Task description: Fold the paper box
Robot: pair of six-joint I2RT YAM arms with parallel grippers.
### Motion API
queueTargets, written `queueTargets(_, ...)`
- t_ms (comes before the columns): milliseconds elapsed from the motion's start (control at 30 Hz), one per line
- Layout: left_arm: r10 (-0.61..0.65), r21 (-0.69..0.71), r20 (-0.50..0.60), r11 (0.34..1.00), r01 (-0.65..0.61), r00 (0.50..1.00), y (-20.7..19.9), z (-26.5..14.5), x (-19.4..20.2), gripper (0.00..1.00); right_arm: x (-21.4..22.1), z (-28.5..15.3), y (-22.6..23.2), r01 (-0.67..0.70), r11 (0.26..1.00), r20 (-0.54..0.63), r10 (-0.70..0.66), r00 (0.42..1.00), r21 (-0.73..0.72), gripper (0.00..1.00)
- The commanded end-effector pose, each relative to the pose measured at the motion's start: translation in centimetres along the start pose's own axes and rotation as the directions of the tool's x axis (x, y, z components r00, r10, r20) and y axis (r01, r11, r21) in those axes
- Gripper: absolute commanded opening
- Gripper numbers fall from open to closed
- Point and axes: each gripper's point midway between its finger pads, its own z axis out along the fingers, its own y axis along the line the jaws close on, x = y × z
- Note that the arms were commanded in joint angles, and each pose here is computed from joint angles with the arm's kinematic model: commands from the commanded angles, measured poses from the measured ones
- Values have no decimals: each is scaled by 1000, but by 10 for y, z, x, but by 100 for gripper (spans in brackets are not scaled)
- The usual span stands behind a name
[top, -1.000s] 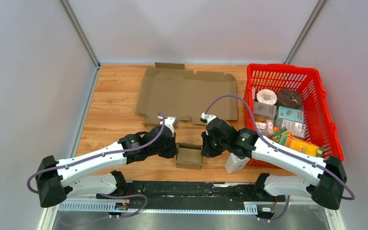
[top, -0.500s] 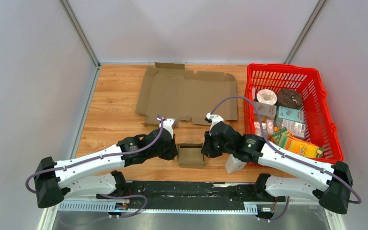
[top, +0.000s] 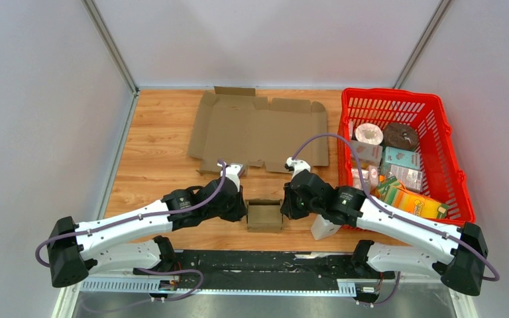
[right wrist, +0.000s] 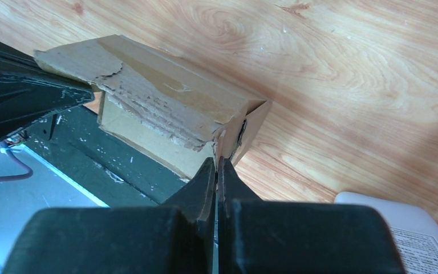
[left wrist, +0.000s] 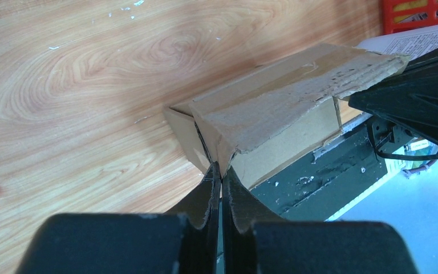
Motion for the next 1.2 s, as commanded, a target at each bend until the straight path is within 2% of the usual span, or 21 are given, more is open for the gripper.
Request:
queueTargets(0,-10,38,24,999,9,1000,-9,-3,-5,6,4,-1,-15,39,998,23,-40,999,42,1)
queueTargets(200,-7,57,16,998,6,1000,-12,-4,-3,9,18,8,-16,62,998,19,-62,998,-4,0)
queueTargets(400,-3,127,46,992,-3,999,-17,-24,-6,32,24,19,-19,83,996,34,-83,996,-10,0)
queueTargets(600,-7,164,248,986,-34,969,-15,-78,-47,45,20,13,-19,115,993,49,-116,992,5,0)
queueTargets(700,-4,165,308,985,-49,951,-19,-89,-70,53,17,11,-18,127,992,56,-126,990,3,2)
queueTargets(800,4,182,295,982,-60,955,-32,-71,-86,52,16,10,-17,134,991,58,-134,989,0,6)
queueTargets(900,14,228,239,971,-70,971,-57,-44,-93,43,14,10,-16,135,991,64,-135,989,1,8)
queueTargets(1033,40,243,119,968,-68,992,-70,-1,-79,33,11,8,-14,134,991,75,-134,988,0,10)
queueTargets(1167,41,270,93,961,-65,995,-78,7,-66,28,10,6,-13,133,991,80,-132,988,-2,10)
